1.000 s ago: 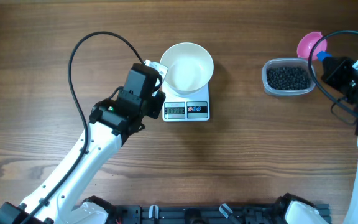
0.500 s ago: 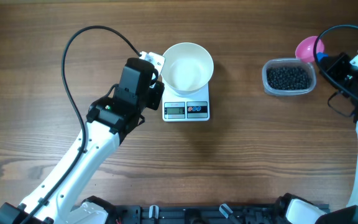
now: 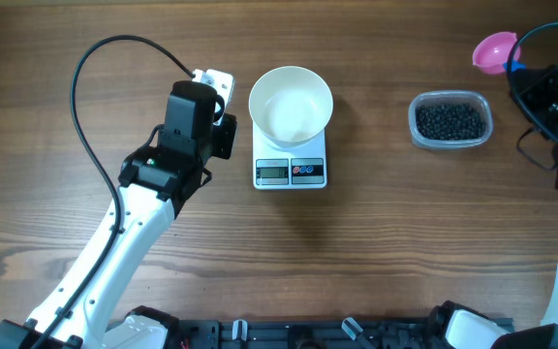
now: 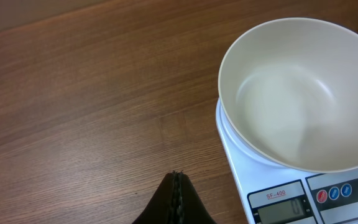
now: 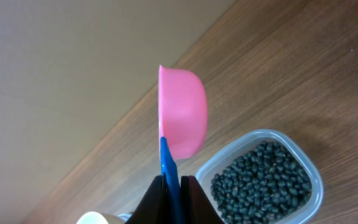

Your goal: Scoop item into bowl and weigh 150g on scale

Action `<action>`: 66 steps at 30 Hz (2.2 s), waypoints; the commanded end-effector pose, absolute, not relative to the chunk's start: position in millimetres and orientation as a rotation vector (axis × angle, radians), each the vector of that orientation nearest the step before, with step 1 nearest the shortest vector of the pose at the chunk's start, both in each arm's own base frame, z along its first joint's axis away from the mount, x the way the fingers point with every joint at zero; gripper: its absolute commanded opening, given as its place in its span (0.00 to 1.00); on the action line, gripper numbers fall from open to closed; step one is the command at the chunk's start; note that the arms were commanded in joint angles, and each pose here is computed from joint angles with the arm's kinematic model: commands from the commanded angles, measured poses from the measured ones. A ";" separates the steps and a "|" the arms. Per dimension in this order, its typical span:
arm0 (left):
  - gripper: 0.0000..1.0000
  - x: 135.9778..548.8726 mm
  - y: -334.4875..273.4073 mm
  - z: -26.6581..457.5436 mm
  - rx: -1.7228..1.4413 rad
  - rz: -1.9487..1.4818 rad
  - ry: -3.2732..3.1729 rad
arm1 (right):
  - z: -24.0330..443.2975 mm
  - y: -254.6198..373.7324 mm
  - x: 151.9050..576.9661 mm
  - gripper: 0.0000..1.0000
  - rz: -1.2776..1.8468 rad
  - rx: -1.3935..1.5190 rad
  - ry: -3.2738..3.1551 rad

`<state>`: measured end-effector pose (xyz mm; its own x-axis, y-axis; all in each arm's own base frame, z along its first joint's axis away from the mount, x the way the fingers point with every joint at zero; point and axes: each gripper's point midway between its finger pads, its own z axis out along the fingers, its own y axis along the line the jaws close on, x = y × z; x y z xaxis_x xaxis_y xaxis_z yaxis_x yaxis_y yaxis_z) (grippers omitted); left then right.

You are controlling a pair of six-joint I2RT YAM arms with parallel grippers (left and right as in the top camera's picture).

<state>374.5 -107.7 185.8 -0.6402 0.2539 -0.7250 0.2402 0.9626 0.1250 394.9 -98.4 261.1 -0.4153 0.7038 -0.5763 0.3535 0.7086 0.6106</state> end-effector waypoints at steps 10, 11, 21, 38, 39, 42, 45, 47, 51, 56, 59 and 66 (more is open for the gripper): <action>0.04 376.6 -105.3 186.8 0.348 0.039 2.282 | 274.7 -101.1 399.5 0.04 0.526 0.842 1.988; 0.04 376.6 -105.3 186.8 0.348 0.039 2.282 | 274.7 -101.1 399.5 0.04 0.525 0.841 1.989; 0.04 377.9 -105.7 188.4 0.345 0.036 2.274 | 275.0 -99.1 399.7 0.04 0.527 0.814 1.997; 0.04 349.0 -149.3 174.4 0.452 -0.319 2.362 | 272.9 -98.6 398.8 0.04 0.525 0.813 2.007; 0.04 346.9 -148.5 172.4 0.453 -0.318 2.375 | 272.0 -97.6 398.1 0.04 0.530 0.813 2.013; 0.04 338.0 -154.6 174.9 0.597 -0.333 2.346 | 268.2 -95.2 395.6 0.04 0.539 0.818 2.032; 0.04 330.0 -160.5 181.5 0.711 -0.355 2.299 | 265.9 -90.3 393.5 0.04 0.552 0.789 2.057; 0.04 327.8 -159.5 180.2 0.721 -0.351 2.306 | 266.2 -87.1 393.3 0.04 0.558 0.750 2.068; 0.04 324.8 -156.5 176.6 0.803 -0.312 2.296 | 261.9 -81.1 389.3 0.04 0.560 0.690 2.110; 0.04 328.4 -147.0 180.6 0.817 -0.382 2.266 | 249.2 -76.7 379.2 0.04 0.514 0.600 2.196; 0.04 328.1 -146.7 187.6 0.857 -0.474 2.208 | 248.3 -72.1 377.4 0.04 0.519 0.543 2.213; 0.22 329.4 -130.2 185.7 0.809 -0.489 2.236 | 235.1 -57.0 361.6 0.04 0.532 0.380 2.313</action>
